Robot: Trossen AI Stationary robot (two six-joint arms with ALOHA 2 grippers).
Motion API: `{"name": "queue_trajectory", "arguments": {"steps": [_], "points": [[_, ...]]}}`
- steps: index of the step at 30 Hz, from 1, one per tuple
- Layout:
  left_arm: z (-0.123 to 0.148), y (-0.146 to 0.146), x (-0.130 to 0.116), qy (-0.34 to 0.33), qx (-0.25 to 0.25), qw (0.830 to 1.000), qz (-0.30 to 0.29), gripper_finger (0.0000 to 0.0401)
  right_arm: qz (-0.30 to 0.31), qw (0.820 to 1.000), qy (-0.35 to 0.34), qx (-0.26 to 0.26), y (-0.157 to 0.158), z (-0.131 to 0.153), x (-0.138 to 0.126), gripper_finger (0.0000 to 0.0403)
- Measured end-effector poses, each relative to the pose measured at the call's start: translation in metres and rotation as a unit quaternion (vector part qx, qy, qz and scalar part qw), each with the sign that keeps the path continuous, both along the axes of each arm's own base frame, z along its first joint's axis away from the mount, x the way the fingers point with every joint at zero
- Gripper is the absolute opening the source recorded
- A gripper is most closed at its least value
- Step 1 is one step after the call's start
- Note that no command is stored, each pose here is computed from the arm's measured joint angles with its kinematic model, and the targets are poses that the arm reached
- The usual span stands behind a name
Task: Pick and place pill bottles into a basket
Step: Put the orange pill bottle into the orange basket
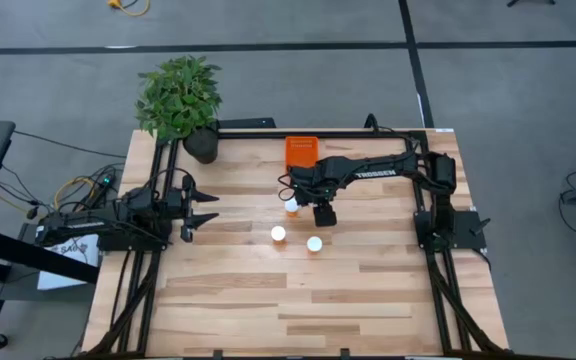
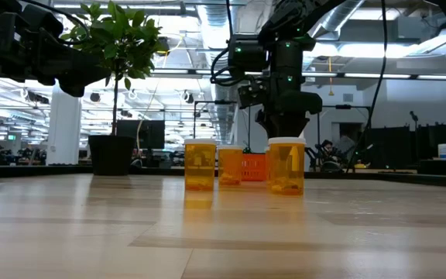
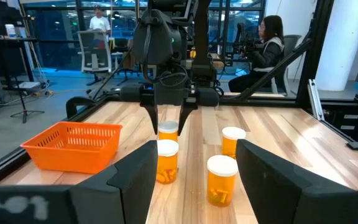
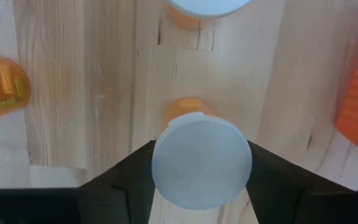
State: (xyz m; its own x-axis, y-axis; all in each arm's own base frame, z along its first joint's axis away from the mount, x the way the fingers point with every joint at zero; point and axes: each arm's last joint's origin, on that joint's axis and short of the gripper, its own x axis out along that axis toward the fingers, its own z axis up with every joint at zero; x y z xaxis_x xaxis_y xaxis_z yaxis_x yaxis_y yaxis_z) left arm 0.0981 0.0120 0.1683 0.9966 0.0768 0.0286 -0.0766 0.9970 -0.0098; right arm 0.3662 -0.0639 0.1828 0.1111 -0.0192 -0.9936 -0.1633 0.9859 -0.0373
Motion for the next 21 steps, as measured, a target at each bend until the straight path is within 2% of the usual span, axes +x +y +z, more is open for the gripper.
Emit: {"name": "queue_trajectory", "arguments": {"steps": [5,13,17,21], "points": [[0.000,0.000,0.000,0.000,0.000,1.000,0.000,0.0209,-0.003,1.000,0.004,0.001,0.000,0.000,-0.001,0.0233],[0.000,0.000,0.000,0.000,0.000,1.000,0.000,0.0209,-0.001,1.000,0.015,0.002,0.000,0.007,-0.001,0.0192],[0.000,0.000,0.000,0.000,0.000,1.000,0.000,0.0209,0.000,1.000,0.011,0.001,0.000,0.014,0.001,0.0192],[0.000,0.000,0.000,0.000,0.000,1.000,0.000,0.0209,0.004,1.000,0.006,-0.011,-0.002,0.024,0.004,0.0212]]}}
